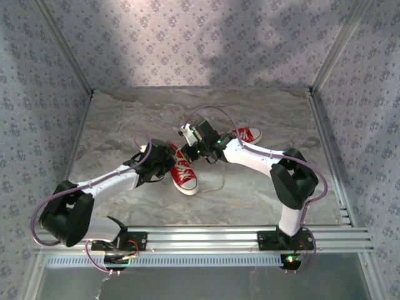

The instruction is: Tie the shoes

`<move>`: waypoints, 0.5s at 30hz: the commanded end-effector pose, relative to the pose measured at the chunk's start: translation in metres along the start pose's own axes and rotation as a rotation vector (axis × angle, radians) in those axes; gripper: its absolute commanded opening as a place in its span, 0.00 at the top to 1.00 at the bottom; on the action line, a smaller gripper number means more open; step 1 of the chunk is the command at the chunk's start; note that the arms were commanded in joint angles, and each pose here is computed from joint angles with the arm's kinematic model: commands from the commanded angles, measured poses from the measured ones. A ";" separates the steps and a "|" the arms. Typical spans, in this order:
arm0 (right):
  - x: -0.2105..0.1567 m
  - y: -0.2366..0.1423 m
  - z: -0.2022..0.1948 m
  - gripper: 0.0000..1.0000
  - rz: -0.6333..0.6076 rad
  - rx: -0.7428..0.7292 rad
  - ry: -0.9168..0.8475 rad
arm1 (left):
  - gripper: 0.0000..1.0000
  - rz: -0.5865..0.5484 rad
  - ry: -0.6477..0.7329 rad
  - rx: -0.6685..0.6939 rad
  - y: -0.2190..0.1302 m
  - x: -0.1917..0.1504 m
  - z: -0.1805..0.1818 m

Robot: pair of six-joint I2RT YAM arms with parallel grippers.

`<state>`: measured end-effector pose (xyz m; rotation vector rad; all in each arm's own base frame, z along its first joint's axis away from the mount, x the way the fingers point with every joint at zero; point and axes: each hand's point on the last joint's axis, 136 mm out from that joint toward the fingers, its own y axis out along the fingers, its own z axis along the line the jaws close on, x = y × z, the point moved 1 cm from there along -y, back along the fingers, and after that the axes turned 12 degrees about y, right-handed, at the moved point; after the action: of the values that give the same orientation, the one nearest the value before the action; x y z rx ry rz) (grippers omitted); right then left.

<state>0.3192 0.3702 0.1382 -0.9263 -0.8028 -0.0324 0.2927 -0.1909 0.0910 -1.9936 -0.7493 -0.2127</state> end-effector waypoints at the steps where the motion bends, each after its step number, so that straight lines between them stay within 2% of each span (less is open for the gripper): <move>1: -0.003 0.008 -0.010 1.00 -0.010 -0.053 -0.209 | 1.00 -0.044 0.043 -0.049 -0.010 0.014 -0.013; 10: -0.006 0.012 -0.014 1.00 0.000 -0.057 -0.208 | 1.00 -0.052 0.048 -0.214 -0.015 0.015 -0.018; 15: -0.005 0.015 -0.026 1.00 0.009 -0.116 -0.162 | 1.00 -0.064 0.128 -0.316 -0.023 0.014 -0.027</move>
<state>0.3284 0.3651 0.1254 -0.9957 -0.9831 0.0231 0.2917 -0.1872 0.1017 -2.1397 -0.7452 -0.3467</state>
